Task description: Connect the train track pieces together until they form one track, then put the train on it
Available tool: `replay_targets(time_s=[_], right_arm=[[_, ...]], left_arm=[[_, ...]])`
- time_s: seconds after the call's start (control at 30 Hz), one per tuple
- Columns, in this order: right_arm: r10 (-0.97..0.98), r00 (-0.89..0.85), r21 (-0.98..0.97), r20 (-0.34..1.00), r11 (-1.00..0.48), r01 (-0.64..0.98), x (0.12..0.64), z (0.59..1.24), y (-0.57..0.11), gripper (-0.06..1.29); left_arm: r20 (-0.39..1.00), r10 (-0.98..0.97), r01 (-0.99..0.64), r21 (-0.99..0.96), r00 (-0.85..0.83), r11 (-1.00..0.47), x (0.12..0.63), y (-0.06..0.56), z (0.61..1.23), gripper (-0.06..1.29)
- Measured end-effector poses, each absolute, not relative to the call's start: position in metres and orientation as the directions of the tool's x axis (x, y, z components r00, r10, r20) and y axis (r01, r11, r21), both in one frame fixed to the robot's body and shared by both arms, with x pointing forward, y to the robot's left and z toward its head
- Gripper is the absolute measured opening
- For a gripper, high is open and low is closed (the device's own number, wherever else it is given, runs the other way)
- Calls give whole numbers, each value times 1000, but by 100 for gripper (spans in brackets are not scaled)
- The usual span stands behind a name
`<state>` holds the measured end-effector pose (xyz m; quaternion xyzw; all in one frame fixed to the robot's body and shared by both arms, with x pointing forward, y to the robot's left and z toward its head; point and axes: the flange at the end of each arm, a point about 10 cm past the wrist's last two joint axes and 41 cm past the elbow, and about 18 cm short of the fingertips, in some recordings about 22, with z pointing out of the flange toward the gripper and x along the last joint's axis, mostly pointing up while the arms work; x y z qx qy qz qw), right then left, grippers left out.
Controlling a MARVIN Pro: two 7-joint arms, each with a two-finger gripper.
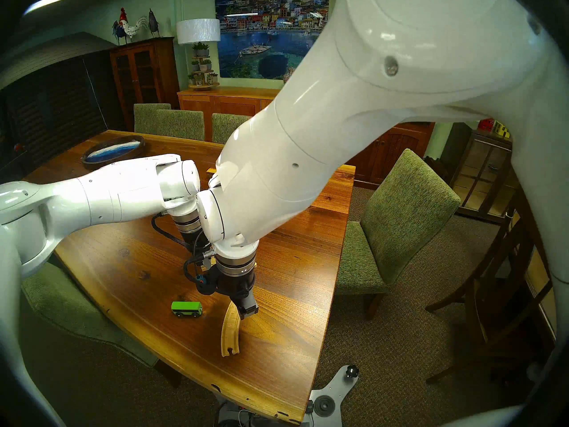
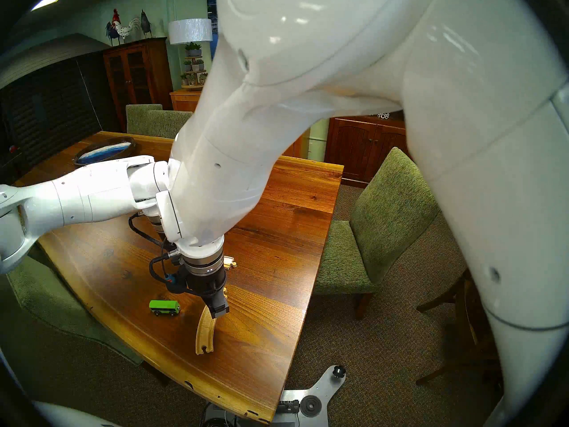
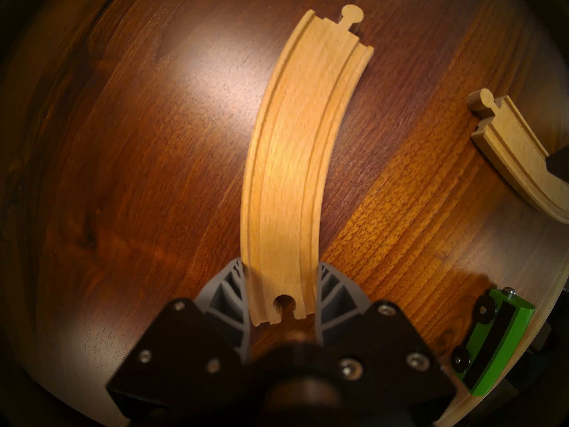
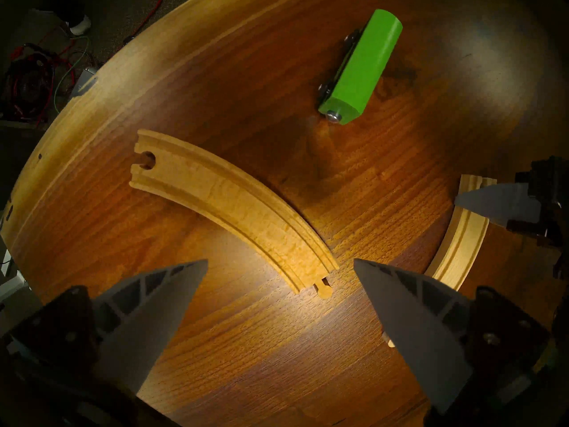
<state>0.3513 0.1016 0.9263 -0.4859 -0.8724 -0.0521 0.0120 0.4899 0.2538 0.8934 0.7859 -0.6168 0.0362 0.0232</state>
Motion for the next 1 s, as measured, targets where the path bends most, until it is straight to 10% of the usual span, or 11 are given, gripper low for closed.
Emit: replay_targets(time_s=[1.0], right_arm=[[771, -636, 34, 21, 636, 771, 354, 898, 111, 122]], left_arm=[[85, -968, -971, -8, 236, -238, 490, 254, 893, 26]])
